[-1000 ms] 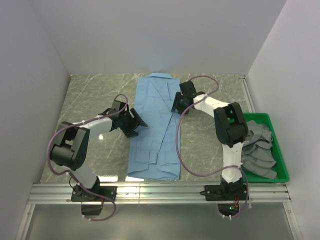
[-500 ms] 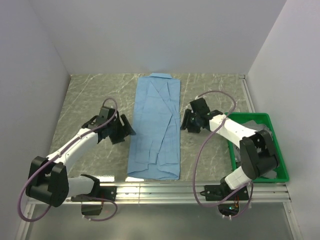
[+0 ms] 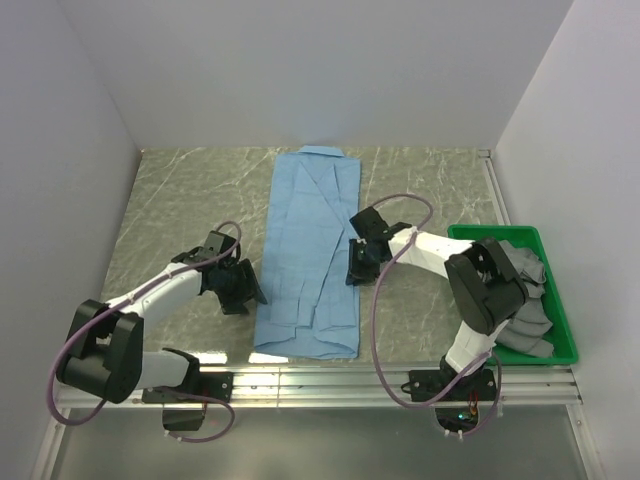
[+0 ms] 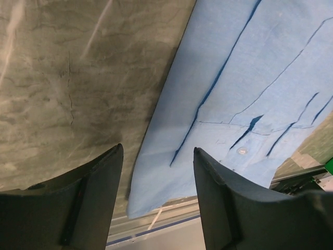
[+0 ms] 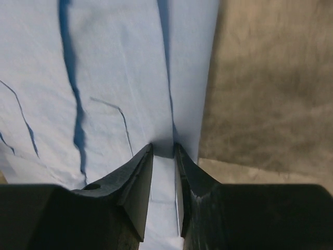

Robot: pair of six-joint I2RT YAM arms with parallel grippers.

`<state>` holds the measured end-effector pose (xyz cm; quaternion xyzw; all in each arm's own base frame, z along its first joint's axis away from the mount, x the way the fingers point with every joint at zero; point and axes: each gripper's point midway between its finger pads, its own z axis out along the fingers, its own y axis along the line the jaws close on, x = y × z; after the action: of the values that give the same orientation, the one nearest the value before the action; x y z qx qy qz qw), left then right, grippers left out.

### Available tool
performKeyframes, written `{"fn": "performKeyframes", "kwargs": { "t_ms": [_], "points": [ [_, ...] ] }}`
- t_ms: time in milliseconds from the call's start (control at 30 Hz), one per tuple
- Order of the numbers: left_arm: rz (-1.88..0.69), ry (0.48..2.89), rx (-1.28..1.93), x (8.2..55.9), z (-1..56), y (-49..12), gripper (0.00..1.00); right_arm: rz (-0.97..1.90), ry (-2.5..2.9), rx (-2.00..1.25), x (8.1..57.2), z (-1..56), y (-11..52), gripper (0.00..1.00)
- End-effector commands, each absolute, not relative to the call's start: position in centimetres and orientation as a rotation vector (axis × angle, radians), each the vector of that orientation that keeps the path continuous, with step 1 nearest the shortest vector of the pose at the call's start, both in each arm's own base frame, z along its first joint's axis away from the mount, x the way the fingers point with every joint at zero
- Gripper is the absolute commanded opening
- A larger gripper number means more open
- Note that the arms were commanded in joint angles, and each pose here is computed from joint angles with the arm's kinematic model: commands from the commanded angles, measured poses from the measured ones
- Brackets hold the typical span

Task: Fold and stack the long sleeve shirts
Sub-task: Fold the shirt

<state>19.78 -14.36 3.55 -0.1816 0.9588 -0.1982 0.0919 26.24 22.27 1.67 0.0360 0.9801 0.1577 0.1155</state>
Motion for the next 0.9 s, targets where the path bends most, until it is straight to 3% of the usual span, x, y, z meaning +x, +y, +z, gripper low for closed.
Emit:
{"fn": "performKeyframes", "kwargs": {
  "t_ms": [0,367,500,533,633,867],
  "points": [
    [-0.643,2.795,-0.490,21.6,4.9,-15.2,0.63,0.431,2.813,0.086,29.1,2.3,23.0,0.31],
    [-0.596,2.752,-0.509,22.7,5.9,-14.8,0.70,0.280,2.708,0.155,33.6,3.8,20.8,0.31],
    [-0.609,2.805,-0.485,20.5,5.8,-14.6,0.74,0.334,2.738,0.147,29.8,4.8,19.6,0.42],
    [-0.607,2.830,-0.489,19.6,5.3,-14.4,0.76,0.372,2.721,0.158,29.0,5.8,19.5,0.53],
    [-0.634,2.880,-0.475,17.6,4.8,-14.3,0.76,0.466,2.788,0.159,25.1,5.6,19.2,0.65],
    [-0.670,2.937,-0.484,15.2,4.3,-15.1,0.75,0.615,2.919,0.128,19.8,4.7,19.5,0.68]
  ]
}}
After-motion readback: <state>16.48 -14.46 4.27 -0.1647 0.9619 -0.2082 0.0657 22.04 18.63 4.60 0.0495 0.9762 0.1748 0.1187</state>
